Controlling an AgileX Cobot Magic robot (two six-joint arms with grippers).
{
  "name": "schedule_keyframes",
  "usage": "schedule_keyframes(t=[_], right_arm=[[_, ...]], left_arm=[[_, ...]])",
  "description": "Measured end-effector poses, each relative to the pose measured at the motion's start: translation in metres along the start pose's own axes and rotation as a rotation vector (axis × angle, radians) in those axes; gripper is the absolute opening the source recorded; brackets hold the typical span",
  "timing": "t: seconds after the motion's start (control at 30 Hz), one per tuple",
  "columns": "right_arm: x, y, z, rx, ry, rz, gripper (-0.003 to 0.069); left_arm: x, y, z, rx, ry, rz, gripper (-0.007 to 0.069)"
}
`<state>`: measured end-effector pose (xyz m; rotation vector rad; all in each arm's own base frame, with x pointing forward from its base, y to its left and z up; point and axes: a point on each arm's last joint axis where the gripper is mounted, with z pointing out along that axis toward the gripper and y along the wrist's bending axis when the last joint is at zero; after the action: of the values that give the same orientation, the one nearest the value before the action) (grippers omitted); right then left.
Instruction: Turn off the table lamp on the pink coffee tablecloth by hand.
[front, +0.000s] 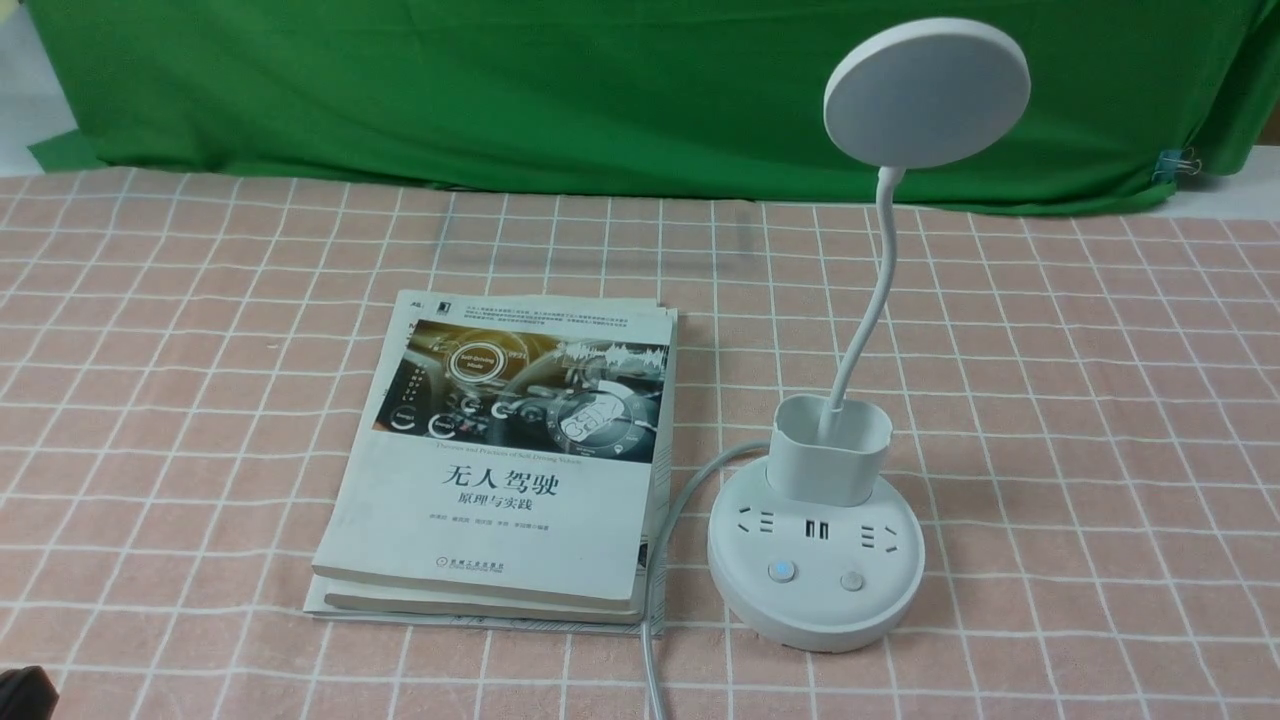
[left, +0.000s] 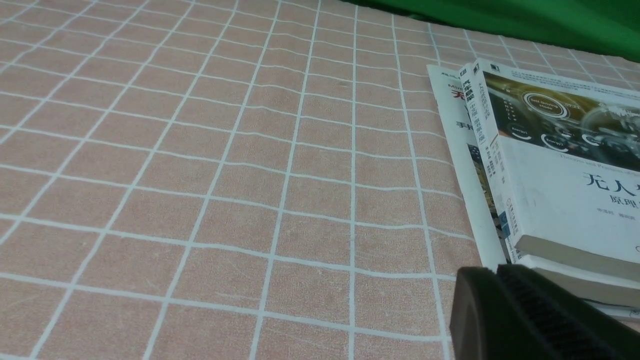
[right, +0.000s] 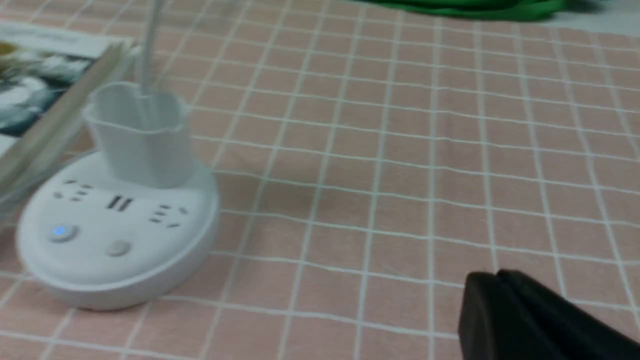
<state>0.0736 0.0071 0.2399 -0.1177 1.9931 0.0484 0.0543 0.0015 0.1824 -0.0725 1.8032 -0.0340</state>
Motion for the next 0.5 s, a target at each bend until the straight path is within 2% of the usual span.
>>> schedule_keyframes(t=[0.07,0.23,0.5], right_arm=[[0.024,-0.003,0.002,0.044,-0.015,0.019,0.0036],[0.059,-0.004,0.007,0.081,-0.033,0.035,0.0036],[0.069,-0.003,0.008,0.082,-0.088,0.039,0.0036]], left_arm=[[0.0,0.0,0.0,0.0,0.0,0.0,0.0006],[0.0,0.0,0.0,0.0,0.0,0.0,0.0006],[0.0,0.0,0.0,0.0,0.0,0.0,0.0006]])
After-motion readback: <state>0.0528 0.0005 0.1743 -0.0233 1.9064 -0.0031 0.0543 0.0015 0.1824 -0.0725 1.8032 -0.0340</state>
